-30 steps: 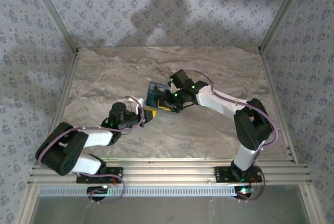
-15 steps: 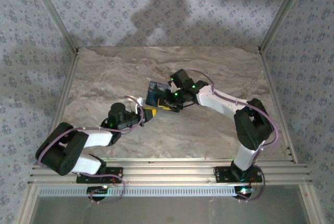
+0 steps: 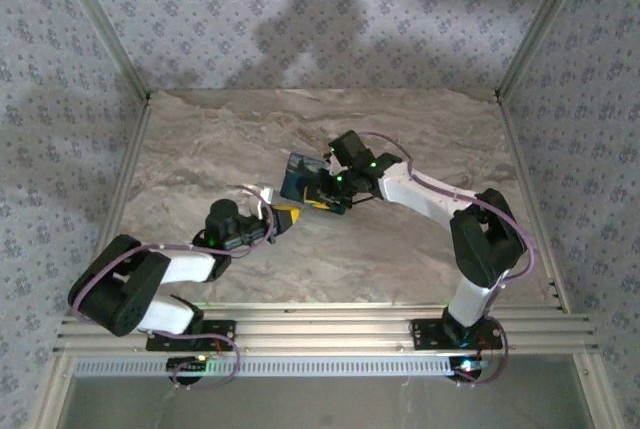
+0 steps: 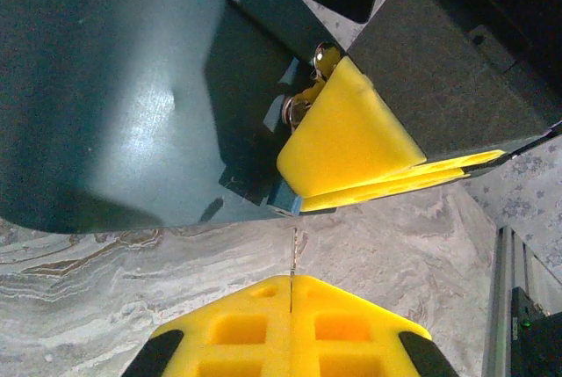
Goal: Unlock a padlock with a key
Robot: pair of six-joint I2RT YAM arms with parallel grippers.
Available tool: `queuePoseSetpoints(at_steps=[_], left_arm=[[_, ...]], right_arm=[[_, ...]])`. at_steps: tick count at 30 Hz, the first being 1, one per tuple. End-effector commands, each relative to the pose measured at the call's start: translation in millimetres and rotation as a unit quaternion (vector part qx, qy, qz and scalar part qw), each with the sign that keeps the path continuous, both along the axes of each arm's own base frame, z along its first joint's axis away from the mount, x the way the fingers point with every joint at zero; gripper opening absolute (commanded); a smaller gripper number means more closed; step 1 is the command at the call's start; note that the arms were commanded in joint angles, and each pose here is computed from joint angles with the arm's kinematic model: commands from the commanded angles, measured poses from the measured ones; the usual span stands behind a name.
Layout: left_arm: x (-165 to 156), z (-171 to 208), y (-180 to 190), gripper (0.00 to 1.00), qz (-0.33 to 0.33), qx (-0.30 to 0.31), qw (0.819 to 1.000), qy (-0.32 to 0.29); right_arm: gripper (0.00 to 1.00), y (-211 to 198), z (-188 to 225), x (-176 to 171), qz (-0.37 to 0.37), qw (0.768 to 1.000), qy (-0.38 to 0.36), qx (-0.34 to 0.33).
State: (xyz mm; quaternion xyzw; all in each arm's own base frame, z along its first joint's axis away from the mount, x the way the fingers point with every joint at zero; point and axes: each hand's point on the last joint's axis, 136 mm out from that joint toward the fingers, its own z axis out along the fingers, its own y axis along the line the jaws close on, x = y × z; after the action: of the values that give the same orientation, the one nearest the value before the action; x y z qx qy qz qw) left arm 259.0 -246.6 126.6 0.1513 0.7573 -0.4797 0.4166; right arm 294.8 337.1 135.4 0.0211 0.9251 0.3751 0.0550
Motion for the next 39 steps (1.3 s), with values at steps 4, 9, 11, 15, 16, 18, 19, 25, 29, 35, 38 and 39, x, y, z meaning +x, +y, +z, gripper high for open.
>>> queuePoseSetpoints(at_steps=[4, 9, 11, 15, 16, 18, 19, 25, 29, 35, 38, 39], left_arm=[[1.9, 14.1, -5.7, 0.0, -0.009, -0.022, 1.0, -0.018], [5.3, 12.8, -7.5, 0.0, -0.009, -0.022, 1.0, -0.017], [6.1, 13.2, -8.1, 0.0, -0.009, -0.026, 0.999, -0.018], [7.1, 15.3, -8.1, 0.0, -0.007, -0.032, 0.999, -0.02], [6.7, 15.4, -8.3, 0.0, -0.008, -0.033, 0.999, -0.02], [6.9, 16.5, -8.5, 0.0, -0.008, -0.036, 0.999, -0.021], [6.9, 18.0, -8.9, 0.0, -0.009, -0.038, 0.999, -0.023], [8.4, 19.8, -9.2, 0.0, -0.007, -0.042, 0.999, -0.024], [10.4, 19.7, -10.2, 0.0, -0.007, -0.043, 0.999, -0.024], [13.3, 18.8, -11.1, 0.0, -0.004, -0.049, 0.998, -0.025], [14.5, 20.1, -11.7, 0.0, -0.002, -0.055, 0.998, -0.027], [14.8, 19.8, -11.0, 0.0, 0.0, -0.055, 0.998, -0.028]], right_arm=[[0.0, 5.8, 26.0, -1.5, 0.007, 0.999, -0.018, 0.035], [0.0, 7.8, 29.6, -1.8, 0.008, 0.999, -0.019, 0.04], [0.0, 7.9, 29.2, -2.1, 0.008, 0.999, -0.018, 0.04], [0.0, 8.3, 28.4, -2.8, 0.009, 0.999, -0.017, 0.039], [0.0, 8.7, 28.2, -3.4, 0.01, 0.999, -0.017, 0.039], [0.0, 9.3, 27.3, -3.9, 0.01, 0.999, -0.015, 0.039], [0.0, 9.6, 27.7, -4.3, 0.011, 0.999, -0.015, 0.04], [0.0, 11.0, 28.1, -5.4, 0.013, 0.999, -0.015, 0.041], [0.0, 13.1, 30.4, -5.6, 0.014, 0.999, -0.015, 0.046], [0.0, 16.2, 33.3, -8.1, 0.018, 0.998, -0.013, 0.052], [0.0, 17.4, 33.8, -9.9, 0.02, 0.998, -0.012, 0.053], [0.0, 17.3, 33.8, -9.8, 0.02, 0.998, -0.012, 0.053]])
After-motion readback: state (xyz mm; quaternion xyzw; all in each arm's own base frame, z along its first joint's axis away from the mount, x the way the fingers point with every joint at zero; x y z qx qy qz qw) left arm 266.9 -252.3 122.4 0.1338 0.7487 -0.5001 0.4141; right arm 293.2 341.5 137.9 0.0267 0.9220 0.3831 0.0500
